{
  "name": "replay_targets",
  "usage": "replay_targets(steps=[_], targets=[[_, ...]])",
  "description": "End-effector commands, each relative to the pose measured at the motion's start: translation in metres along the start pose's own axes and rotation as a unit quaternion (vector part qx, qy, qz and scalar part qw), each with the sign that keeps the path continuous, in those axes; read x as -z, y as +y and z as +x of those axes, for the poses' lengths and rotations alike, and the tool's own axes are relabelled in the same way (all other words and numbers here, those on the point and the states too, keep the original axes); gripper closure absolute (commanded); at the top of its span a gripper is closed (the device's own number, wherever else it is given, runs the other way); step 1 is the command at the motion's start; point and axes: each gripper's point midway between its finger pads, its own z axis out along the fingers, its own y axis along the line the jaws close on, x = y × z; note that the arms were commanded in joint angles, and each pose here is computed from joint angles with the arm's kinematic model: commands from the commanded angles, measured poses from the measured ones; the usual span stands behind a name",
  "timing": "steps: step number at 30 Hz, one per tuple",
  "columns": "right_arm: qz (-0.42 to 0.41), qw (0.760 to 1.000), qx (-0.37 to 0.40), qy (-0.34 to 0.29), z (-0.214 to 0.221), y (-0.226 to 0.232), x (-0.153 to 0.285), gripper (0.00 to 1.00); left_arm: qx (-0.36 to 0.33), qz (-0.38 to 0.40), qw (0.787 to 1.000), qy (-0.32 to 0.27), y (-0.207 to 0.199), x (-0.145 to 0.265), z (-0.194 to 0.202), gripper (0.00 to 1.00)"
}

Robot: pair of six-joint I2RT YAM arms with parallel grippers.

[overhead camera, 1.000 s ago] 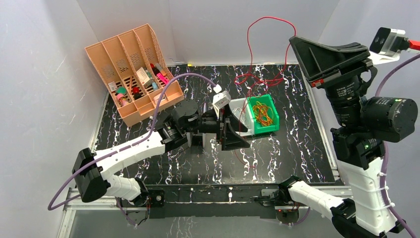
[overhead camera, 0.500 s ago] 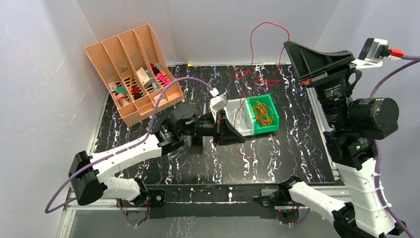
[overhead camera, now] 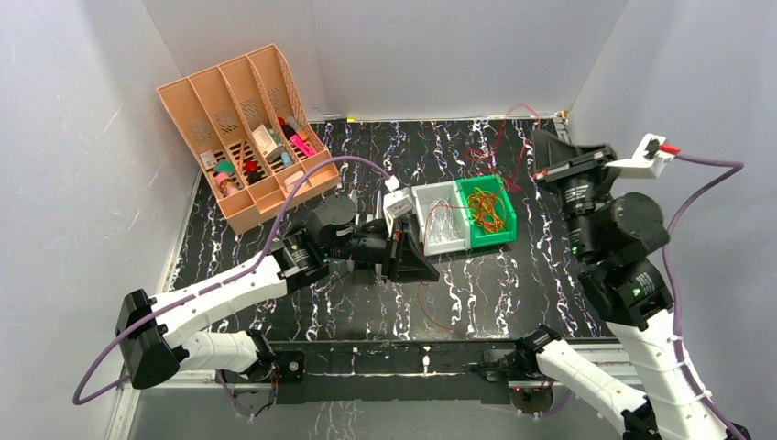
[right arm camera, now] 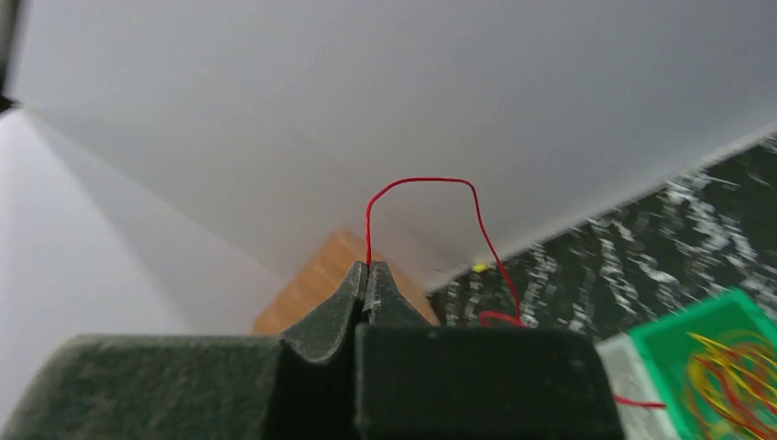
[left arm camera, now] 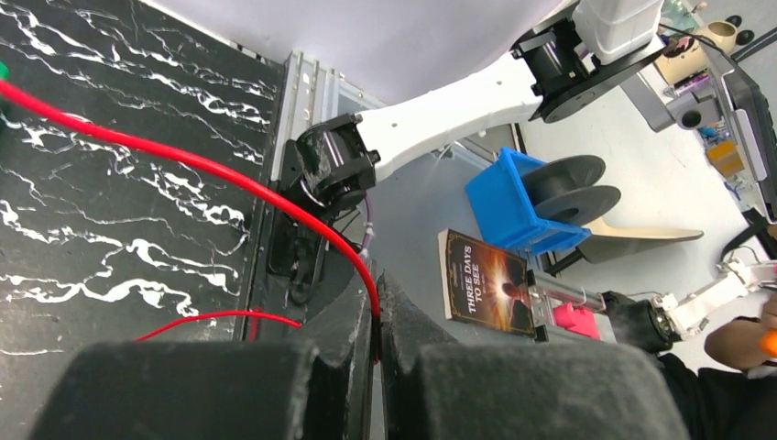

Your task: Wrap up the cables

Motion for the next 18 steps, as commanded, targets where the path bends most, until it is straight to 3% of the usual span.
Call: replay_targets(steps=[1,12,16,18], targets=[[0.151,0.986,0.069,-0.006,0.016,-0.084,0.017,1.00,-0.011,0.033,0.999,0.012,-0.026,0.007,-0.007,1.00],[0.357,0.925,0.121,0.042,0.071,-0.214,0.087,1.00,0.024,0.019,0.997,0.068,-0.011,-0.006,0.008,1.00],[0.378,0.915,0.117,0.083,0.096,-0.235,0.103,0.78,0.036,0.002,0.997,0.075,-0.004,-0.010,0.007,1.00],[0.365,0.917,0.117,0.110,0.108,-0.236,0.106,0.62,0.039,-0.011,0.996,0.079,0.000,-0.010,0.007,1.00]])
